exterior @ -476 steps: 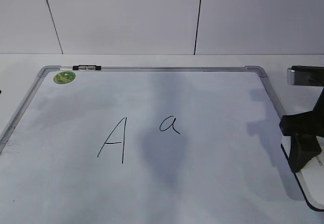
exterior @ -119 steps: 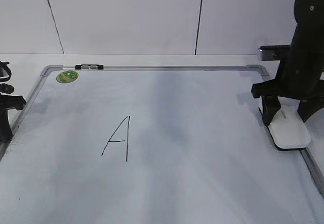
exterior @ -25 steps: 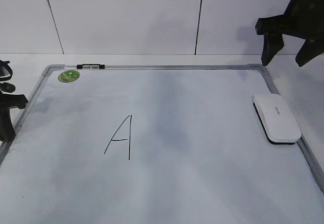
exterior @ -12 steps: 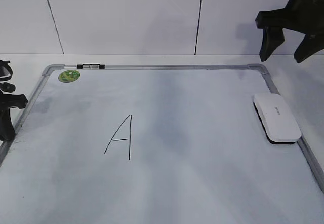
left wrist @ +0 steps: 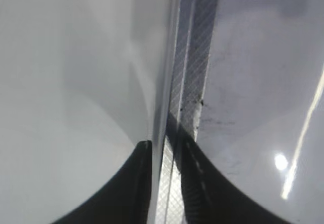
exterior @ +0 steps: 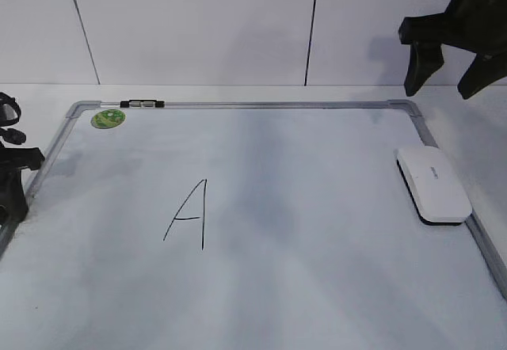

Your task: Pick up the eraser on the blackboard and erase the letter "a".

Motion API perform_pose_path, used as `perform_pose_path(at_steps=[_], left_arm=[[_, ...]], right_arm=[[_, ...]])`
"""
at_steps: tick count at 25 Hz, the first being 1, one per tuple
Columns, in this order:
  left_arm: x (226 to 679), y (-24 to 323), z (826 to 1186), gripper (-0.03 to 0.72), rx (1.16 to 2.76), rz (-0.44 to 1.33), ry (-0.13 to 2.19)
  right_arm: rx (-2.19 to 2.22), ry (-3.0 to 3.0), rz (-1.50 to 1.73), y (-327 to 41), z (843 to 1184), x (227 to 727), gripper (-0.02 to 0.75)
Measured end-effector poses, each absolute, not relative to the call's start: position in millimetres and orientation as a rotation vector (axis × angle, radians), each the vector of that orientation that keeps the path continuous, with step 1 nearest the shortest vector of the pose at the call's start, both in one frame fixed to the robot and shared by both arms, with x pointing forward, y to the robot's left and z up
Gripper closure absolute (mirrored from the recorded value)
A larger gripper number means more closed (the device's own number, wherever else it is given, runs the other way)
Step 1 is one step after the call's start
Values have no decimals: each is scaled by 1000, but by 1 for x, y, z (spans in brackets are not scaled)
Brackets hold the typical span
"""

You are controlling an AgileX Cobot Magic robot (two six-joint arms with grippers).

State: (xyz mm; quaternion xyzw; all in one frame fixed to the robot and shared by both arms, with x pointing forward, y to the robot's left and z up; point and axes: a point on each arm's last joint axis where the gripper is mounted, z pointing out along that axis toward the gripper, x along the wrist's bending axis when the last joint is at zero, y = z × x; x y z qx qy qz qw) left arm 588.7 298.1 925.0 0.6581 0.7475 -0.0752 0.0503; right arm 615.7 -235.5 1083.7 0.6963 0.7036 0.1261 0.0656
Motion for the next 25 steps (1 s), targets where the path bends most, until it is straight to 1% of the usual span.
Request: perform_pose_path(at_steps=[3, 5, 7, 10, 15, 20, 25], left_arm=[[588, 297, 926, 400, 2012, -277, 2288], [589, 296, 929, 359, 2021, -281, 2283], [593, 296, 939, 337, 2024, -253, 2267], [596, 297, 962, 329, 2020, -191, 2230], [597, 297, 1017, 328, 1995, -70, 2148], [581, 296, 1075, 326, 1951, 52, 2063], [556, 293, 1115, 323, 1914, 145, 1988]], right_arm=[[2101, 2123, 381, -235, 1084, 616, 145], [2101, 2123, 381, -235, 1084, 616, 145], [2101, 2123, 381, -235, 1084, 616, 145], [2104, 2124, 385, -235, 1084, 616, 145], [2095, 2121, 415, -235, 1091, 612, 145], [2036, 2074, 503, -239, 1124, 593, 145], [1966, 2016, 614, -244, 1164, 563, 145]])
